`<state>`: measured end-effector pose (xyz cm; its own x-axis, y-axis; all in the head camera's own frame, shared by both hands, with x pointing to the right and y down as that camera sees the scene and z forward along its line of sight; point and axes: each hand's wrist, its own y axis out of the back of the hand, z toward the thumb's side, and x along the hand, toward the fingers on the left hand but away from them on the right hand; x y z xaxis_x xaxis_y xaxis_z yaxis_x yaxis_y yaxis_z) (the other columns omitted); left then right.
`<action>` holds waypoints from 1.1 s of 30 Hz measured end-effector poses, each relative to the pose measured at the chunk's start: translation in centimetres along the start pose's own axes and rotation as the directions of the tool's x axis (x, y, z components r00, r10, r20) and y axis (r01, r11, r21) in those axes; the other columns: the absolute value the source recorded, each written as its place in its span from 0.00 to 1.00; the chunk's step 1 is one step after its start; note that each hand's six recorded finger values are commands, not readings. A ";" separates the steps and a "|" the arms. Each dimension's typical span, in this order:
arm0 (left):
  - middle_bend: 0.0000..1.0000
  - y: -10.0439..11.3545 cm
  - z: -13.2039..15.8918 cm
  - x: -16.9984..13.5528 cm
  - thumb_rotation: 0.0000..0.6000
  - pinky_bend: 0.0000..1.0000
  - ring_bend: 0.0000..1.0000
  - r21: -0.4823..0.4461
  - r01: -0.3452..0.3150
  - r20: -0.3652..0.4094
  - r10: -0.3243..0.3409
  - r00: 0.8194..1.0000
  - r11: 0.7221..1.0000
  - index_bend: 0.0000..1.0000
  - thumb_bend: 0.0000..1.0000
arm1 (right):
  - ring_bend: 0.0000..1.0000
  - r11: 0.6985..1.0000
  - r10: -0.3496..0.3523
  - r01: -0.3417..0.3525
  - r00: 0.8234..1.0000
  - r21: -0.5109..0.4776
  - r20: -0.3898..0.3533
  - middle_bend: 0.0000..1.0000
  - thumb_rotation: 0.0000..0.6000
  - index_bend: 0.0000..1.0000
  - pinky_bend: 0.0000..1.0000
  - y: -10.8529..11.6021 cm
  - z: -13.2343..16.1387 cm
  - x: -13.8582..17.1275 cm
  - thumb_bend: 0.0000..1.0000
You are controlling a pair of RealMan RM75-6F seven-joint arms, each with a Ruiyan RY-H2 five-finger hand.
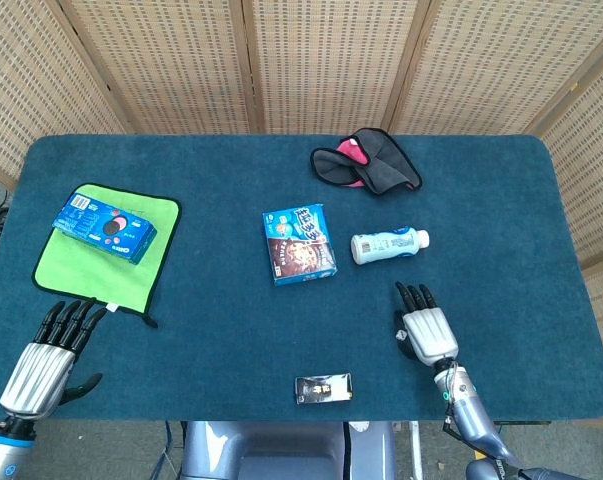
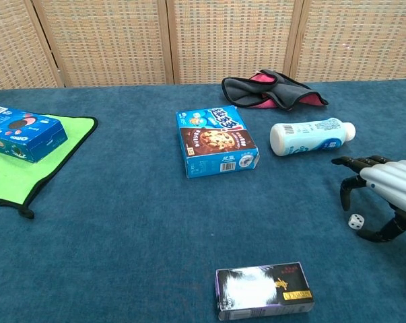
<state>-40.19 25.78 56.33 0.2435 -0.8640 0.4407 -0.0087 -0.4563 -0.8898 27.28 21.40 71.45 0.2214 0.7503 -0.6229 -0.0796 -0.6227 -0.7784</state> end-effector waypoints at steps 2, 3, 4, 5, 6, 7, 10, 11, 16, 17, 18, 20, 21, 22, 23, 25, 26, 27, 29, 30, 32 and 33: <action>0.00 0.0 0.0 0.0 1.00 0.00 0.00 0.001 0.001 0.001 -0.001 1.000 1.000 0.00 0.21 | 0.00 1.000 0.001 -0.001 1.000 0.001 -0.001 0.00 1.00 0.46 0.00 0.0 0.0 -0.1 0.31; 0.00 0.0 0.0 0.0 1.00 0.00 0.00 0.001 0.000 0.001 0.000 1.000 1.000 0.00 0.21 | 0.00 1.000 0.002 -0.002 1.000 0.002 -0.001 0.00 1.00 0.46 0.00 0.0 0.0 -0.1 0.31; 0.00 0.0 0.0 0.0 1.00 0.00 0.00 0.001 0.002 0.001 -0.002 1.000 1.000 0.00 0.21 | 0.00 1.000 0.002 -0.002 1.000 0.004 0.000 0.00 1.00 0.46 0.00 0.0 0.0 -0.2 0.31; 0.00 -0.1 0.0 0.0 1.00 0.00 0.00 0.001 0.003 0.001 -0.003 1.000 1.000 0.00 0.21 | 0.00 1.000 0.002 -0.002 1.000 0.006 0.001 0.00 1.00 0.46 0.00 -0.1 -0.1 -0.2 0.31; 0.00 -0.1 0.0 0.0 1.00 0.00 0.00 0.002 0.003 0.001 -0.003 1.000 1.000 0.00 0.21 | 0.00 1.000 0.003 -0.003 1.000 0.007 0.002 0.00 1.00 0.47 0.00 -0.1 -0.1 -0.3 0.31; 0.00 -0.1 0.0 0.0 1.00 0.00 0.00 0.002 0.004 0.001 -0.004 1.000 1.000 0.00 0.21 | 0.00 1.000 0.003 -0.003 1.000 0.008 0.003 0.00 1.00 0.47 0.00 -0.1 -0.1 -0.3 0.31; 0.00 -0.1 0.0 0.0 1.00 0.00 0.00 0.002 0.005 0.001 -0.005 1.000 1.000 0.00 0.21 | 0.00 1.000 0.007 -0.007 1.000 0.008 0.006 0.00 1.00 0.47 0.00 -0.2 -0.2 -0.3 0.31; 0.00 -0.1 0.0 0.0 1.00 0.00 0.00 0.002 0.005 0.001 -0.005 1.000 1.000 0.00 0.21 | 0.00 1.000 0.008 -0.008 1.000 0.009 0.007 0.00 1.00 0.47 0.00 -0.2 -0.3 -0.3 0.31; 0.00 -0.2 0.1 0.1 1.00 0.00 0.00 0.003 0.006 0.002 -0.006 1.000 1.000 0.00 0.21 | 0.00 1.000 0.011 -0.011 1.000 0.009 0.012 0.00 1.00 0.49 0.00 -0.3 -0.4 -0.2 0.31; 0.00 -0.2 0.1 0.1 1.00 0.00 0.00 0.002 0.005 0.003 -0.005 1.000 1.000 0.00 0.21 | 0.00 1.000 0.010 -0.011 1.000 0.009 0.013 0.00 1.00 0.49 0.00 -0.3 -0.4 -0.2 0.31; 0.00 -0.2 0.1 0.1 1.00 0.00 0.00 0.002 0.005 0.003 -0.005 1.000 1.000 0.00 0.21 | 0.00 1.000 0.010 -0.010 1.000 0.009 0.013 0.00 1.00 0.49 0.00 -0.3 -0.4 -0.2 0.31; 0.00 -0.2 0.1 0.1 1.00 0.00 0.00 0.002 0.005 0.003 -0.005 1.000 1.000 0.00 0.21 | 0.00 1.000 0.010 -0.010 1.000 0.008 0.012 0.00 1.00 0.50 0.00 -0.3 -0.4 -0.2 0.31; 0.00 -0.2 0.1 0.1 1.00 0.00 0.00 0.002 0.005 0.003 -0.005 1.000 1.000 0.00 0.21 | 0.00 1.000 0.009 -0.009 1.000 0.007 0.013 0.00 1.00 0.50 0.00 -0.3 -0.4 -0.2 0.31; 0.00 -0.2 0.1 0.1 1.00 0.00 0.00 0.002 0.006 0.003 -0.006 1.000 1.000 0.00 0.21 | 0.00 1.000 0.008 -0.008 1.000 0.007 0.012 0.00 1.00 0.50 0.00 -0.2 -0.4 -0.2 0.31; 0.00 -0.2 0.1 0.1 1.00 0.00 0.00 0.002 0.006 0.003 -0.006 1.000 1.000 0.00 0.21 | 0.00 1.000 0.007 -0.007 1.000 0.007 0.012 0.00 1.00 0.50 0.00 -0.2 -0.3 -0.2 0.32; 0.00 -0.2 0.1 0.1 1.00 0.00 0.00 0.002 0.006 0.004 -0.006 1.000 1.000 0.00 0.21 | 0.00 1.000 0.006 -0.006 1.000 0.007 0.011 0.00 1.00 0.51 0.00 -0.1 -0.3 -0.2 0.33; 0.00 -0.2 0.1 0.1 1.00 0.00 0.00 0.002 0.006 0.004 -0.006 1.000 1.000 0.00 0.21 | 0.00 1.000 0.005 -0.005 1.000 0.008 0.011 0.00 1.00 0.51 0.00 -0.1 -0.3 -0.2 0.33; 0.00 -0.2 0.1 0.0 1.00 0.00 0.00 0.002 0.006 0.004 -0.006 1.000 1.000 0.00 0.21 | 0.00 1.000 0.004 -0.004 1.000 0.008 0.010 0.00 1.00 0.51 0.00 -0.1 -0.2 -0.2 0.33; 0.00 -0.2 0.1 0.0 1.00 0.00 0.00 0.001 0.006 0.005 -0.006 1.000 1.000 0.00 0.21 | 0.00 1.000 0.005 -0.005 1.000 0.008 0.008 0.00 1.00 0.51 0.00 -0.1 -0.1 -0.2 0.33; 0.00 -0.2 0.1 0.0 1.00 0.00 0.00 0.001 0.006 0.005 -0.006 1.000 1.000 0.00 0.21 | 0.00 1.000 0.005 -0.005 1.000 0.008 0.007 0.00 1.00 0.51 0.00 -0.1 0.0 -0.2 0.33; 0.00 -0.2 0.1 0.0 1.00 0.00 0.00 0.000 0.005 0.005 -0.005 1.000 1.000 0.00 0.21 | 0.00 1.000 0.006 -0.006 1.000 0.009 0.004 0.00 1.00 0.51 0.00 -0.1 0.1 -0.2 0.33; 0.00 -0.2 0.1 0.1 1.00 0.00 0.00 0.000 0.005 0.005 -0.005 1.000 1.000 0.00 0.21 | 0.00 1.000 0.006 -0.006 1.000 0.010 0.003 0.00 1.00 0.51 0.00 -0.1 0.1 -0.2 0.33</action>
<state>-40.10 25.82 56.49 0.2486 -0.8605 0.4447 -0.0071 -0.4607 -0.8875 27.09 21.32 71.64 0.2181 0.7469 -0.6281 -0.0906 -0.6253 -0.7751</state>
